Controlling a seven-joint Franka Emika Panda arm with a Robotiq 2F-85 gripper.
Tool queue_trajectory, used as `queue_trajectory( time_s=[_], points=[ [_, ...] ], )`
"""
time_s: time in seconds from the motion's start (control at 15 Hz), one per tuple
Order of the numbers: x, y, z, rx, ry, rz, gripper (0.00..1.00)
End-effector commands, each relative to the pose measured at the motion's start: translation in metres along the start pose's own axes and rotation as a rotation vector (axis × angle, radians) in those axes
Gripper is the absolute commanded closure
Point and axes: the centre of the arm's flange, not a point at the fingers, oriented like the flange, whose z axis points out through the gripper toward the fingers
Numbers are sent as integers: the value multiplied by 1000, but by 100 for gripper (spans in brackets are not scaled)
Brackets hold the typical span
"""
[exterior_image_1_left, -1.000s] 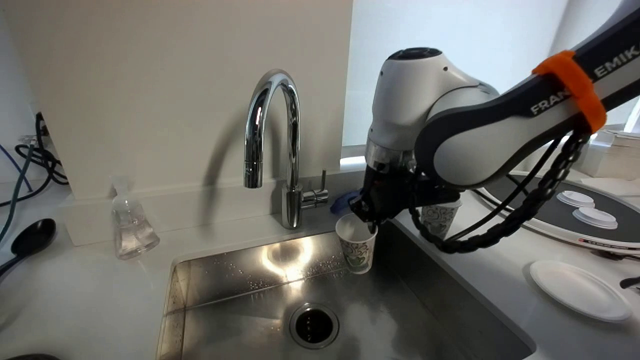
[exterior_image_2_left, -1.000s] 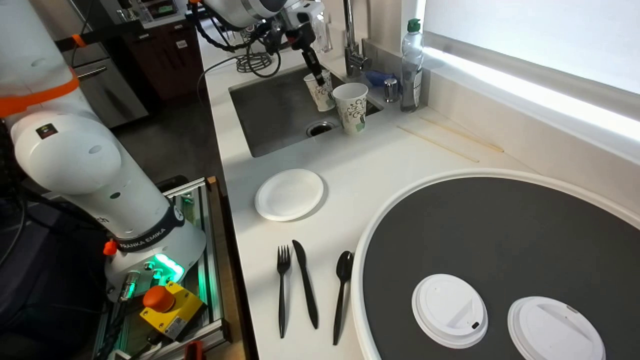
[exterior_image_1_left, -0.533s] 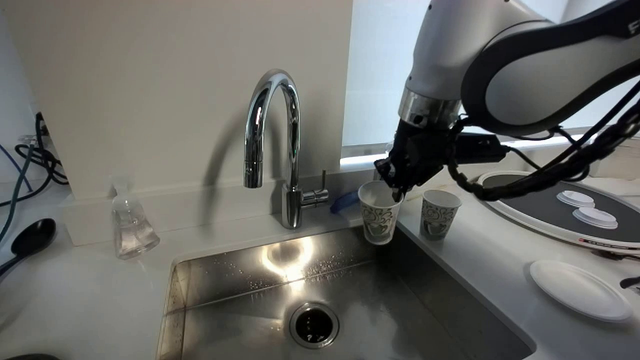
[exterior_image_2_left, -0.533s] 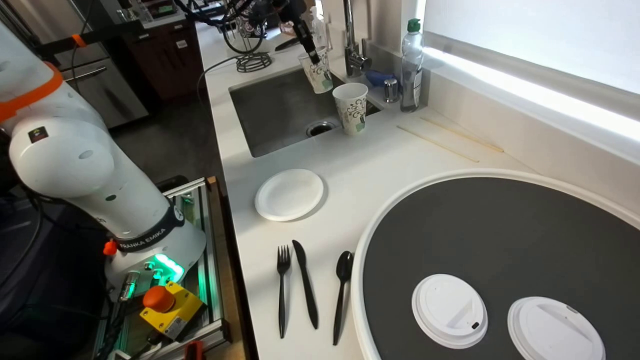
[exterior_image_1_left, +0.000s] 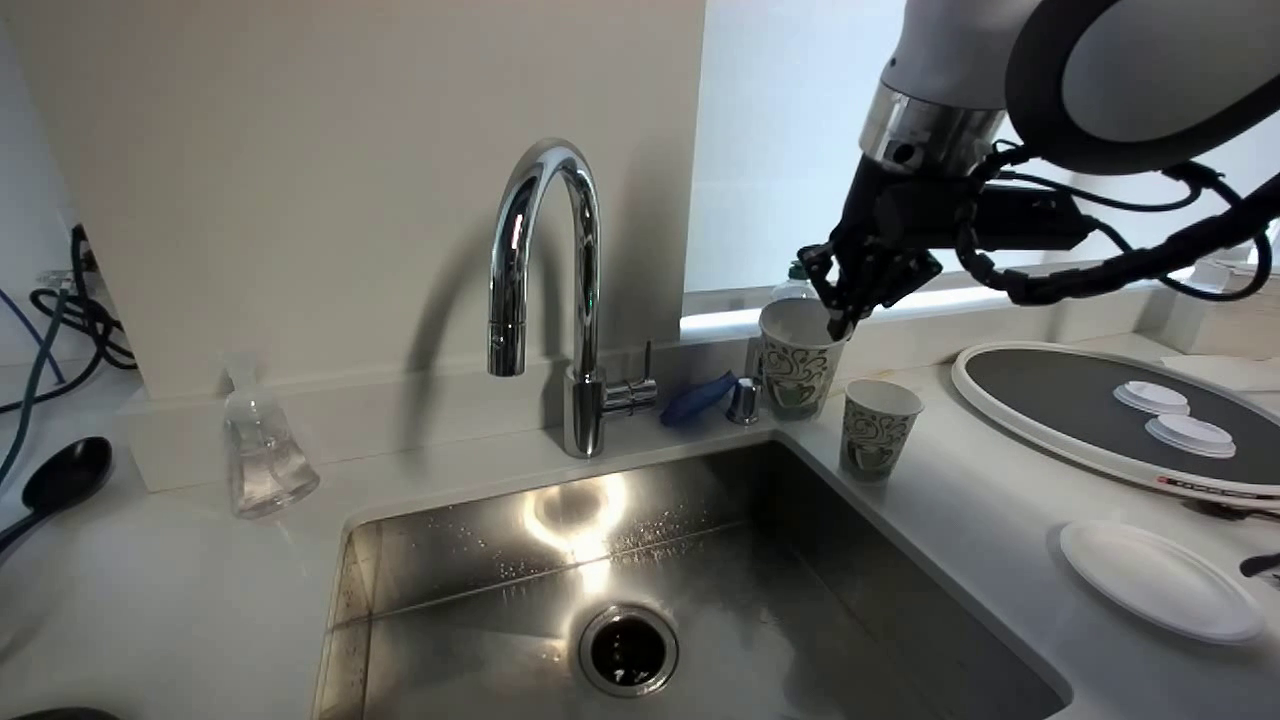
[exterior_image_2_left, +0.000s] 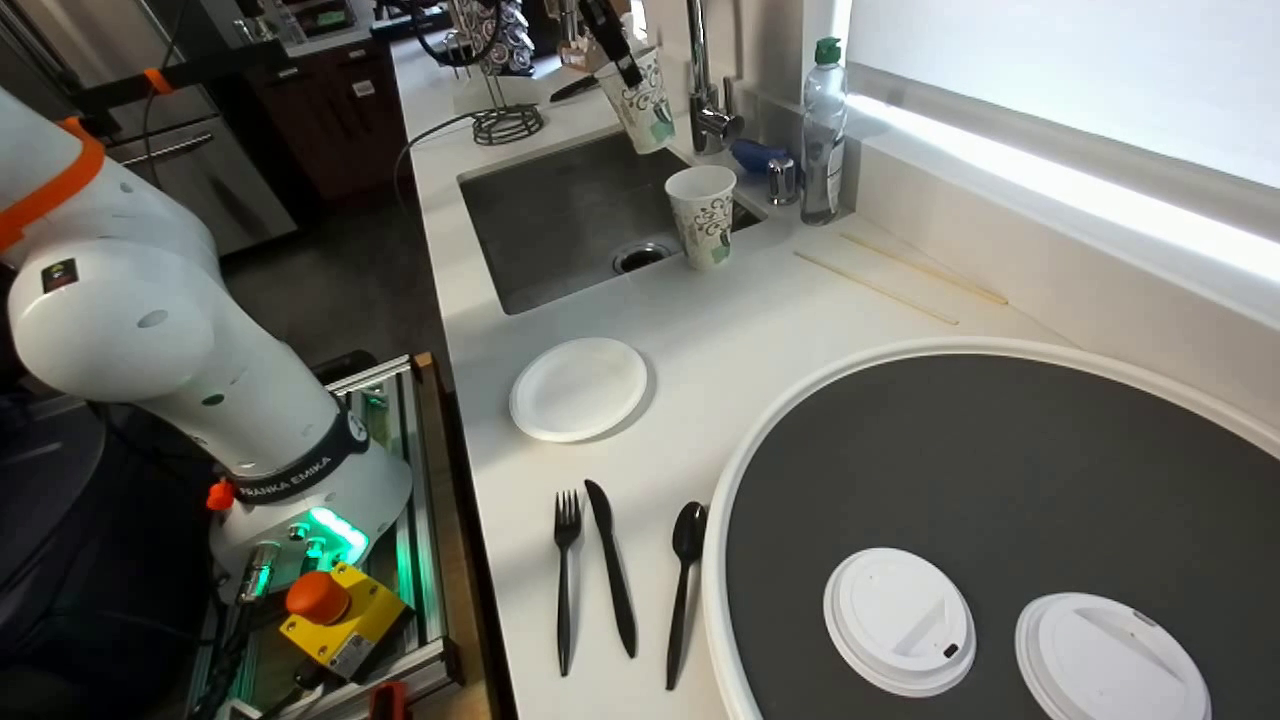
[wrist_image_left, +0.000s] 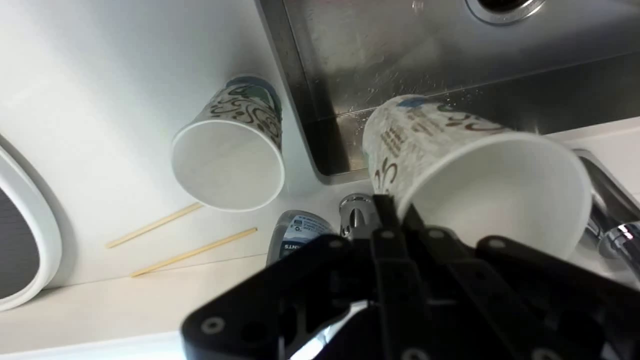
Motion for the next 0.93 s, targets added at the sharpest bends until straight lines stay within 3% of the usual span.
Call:
queue_trajectory(
  time_s=[0.0,0.87],
  points=[
    [-3,24,-20,-39,6,34,99],
    [11,96,-62,-166,59,185,99]
  ],
)
